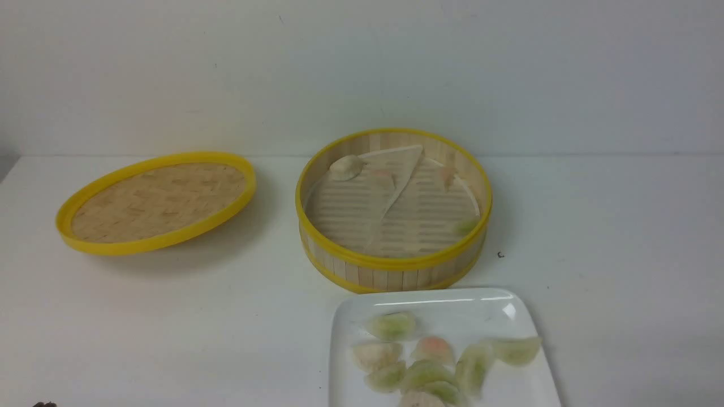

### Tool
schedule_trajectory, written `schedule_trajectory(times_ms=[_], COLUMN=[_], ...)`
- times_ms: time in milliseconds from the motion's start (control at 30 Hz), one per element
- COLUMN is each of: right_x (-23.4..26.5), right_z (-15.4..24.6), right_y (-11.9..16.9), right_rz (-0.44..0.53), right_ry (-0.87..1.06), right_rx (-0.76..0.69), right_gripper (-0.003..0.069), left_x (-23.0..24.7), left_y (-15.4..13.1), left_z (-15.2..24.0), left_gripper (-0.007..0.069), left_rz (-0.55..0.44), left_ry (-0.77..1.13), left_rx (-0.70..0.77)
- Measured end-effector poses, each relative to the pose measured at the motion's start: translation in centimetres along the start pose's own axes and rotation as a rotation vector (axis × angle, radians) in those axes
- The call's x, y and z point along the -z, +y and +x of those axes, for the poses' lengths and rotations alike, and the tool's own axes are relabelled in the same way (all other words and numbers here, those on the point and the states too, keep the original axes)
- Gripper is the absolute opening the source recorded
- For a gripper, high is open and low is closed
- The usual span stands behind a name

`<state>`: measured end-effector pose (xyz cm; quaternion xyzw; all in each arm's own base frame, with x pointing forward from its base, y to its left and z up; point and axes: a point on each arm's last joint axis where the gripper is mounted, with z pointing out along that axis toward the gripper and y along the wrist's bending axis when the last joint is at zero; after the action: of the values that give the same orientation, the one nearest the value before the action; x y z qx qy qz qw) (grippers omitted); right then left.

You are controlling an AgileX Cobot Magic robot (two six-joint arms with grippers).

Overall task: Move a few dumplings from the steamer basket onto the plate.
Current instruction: Use the right arm to grab a dumpling from inside the steamer

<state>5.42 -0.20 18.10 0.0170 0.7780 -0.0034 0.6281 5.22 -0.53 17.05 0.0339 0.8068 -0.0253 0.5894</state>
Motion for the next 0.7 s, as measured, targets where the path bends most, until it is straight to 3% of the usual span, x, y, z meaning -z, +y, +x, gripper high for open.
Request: schedule_trajectory(times_ms=[700], right_x=[-0.01], right_z=[-0.03], right_y=[0.00], right_rz=[0.000], right_ry=[-0.007], right_rx=[0.002], right_gripper=[-0.0015], left_x=[0.00], left_y=[0.00], left_z=[0.00], left_gripper=[-0.0006], left_rz=[0.000], left_ry=[0.000], left_rx=[0.000])
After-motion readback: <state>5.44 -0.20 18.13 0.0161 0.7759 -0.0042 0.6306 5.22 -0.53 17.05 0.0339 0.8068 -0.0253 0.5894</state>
